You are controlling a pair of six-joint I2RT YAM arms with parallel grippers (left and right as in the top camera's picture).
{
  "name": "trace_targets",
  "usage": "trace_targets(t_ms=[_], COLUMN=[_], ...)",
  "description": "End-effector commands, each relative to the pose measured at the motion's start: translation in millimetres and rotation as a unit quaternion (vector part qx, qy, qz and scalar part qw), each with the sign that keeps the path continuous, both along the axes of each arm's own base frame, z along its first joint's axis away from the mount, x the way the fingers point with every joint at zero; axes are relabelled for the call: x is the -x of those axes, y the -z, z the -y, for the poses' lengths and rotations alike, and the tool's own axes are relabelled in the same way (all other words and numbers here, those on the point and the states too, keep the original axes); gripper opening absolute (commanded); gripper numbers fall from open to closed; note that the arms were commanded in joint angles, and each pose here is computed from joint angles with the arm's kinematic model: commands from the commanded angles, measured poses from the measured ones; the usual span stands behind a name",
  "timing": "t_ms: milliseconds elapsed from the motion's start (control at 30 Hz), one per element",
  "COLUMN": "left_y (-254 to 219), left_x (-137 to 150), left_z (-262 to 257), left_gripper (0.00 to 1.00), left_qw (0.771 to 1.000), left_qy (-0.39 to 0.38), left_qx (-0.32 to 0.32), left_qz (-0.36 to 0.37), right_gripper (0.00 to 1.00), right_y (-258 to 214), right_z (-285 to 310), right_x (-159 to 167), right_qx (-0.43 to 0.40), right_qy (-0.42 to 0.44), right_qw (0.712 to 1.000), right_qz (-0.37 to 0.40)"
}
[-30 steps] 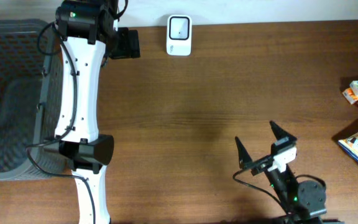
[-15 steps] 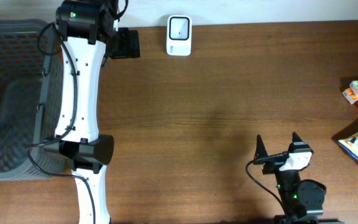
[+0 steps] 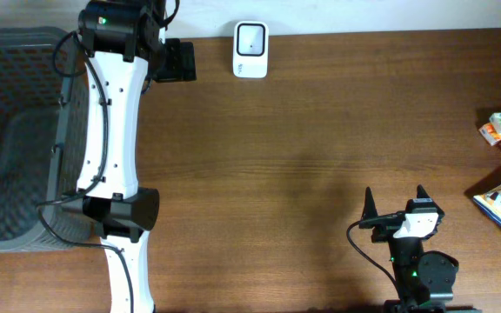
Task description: Scan the item barcode
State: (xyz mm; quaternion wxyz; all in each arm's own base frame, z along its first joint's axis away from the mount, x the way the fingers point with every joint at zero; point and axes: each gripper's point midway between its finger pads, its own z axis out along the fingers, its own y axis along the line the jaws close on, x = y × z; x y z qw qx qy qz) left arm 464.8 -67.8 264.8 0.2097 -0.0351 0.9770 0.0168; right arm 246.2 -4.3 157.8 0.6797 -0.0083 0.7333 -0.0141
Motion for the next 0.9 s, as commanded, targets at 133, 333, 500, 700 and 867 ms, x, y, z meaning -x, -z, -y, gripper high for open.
trace_targets(t_ms=[133, 333, 500, 700, 867], left_y=[-3, -3, -2, -45, -57], left_x=[0, 0, 1, 27, 84], left_z=[-2, -2, -3, 20, 52], left_gripper=[0.99, 0.99, 0.99, 0.99, 0.99], left_qw=[1.000, 1.000, 1.000, 0.997, 0.961], left_qy=[-0.007, -0.007, -0.007, 0.019, 0.111], left_qx=[0.001, 0.001, -0.001, 0.029, 0.039], left_qz=[0.004, 0.004, 0.003, 0.064, 0.249], right_gripper=[0.99, 0.99, 0.99, 0.99, 0.99], right_y=[2, 2, 2, 2, 2], right_z=[0, 0, 0, 0, 0], right_x=[0, 0, 0, 0, 0], right_qx=[0.003, 0.003, 0.003, 0.003, 0.003], right_qy=[-0.001, -0.001, -0.001, -0.001, -0.001], right_qw=[1.000, 1.000, 1.000, 1.000, 1.000], right_qz=[0.000, 0.000, 0.000, 0.000, 0.000])
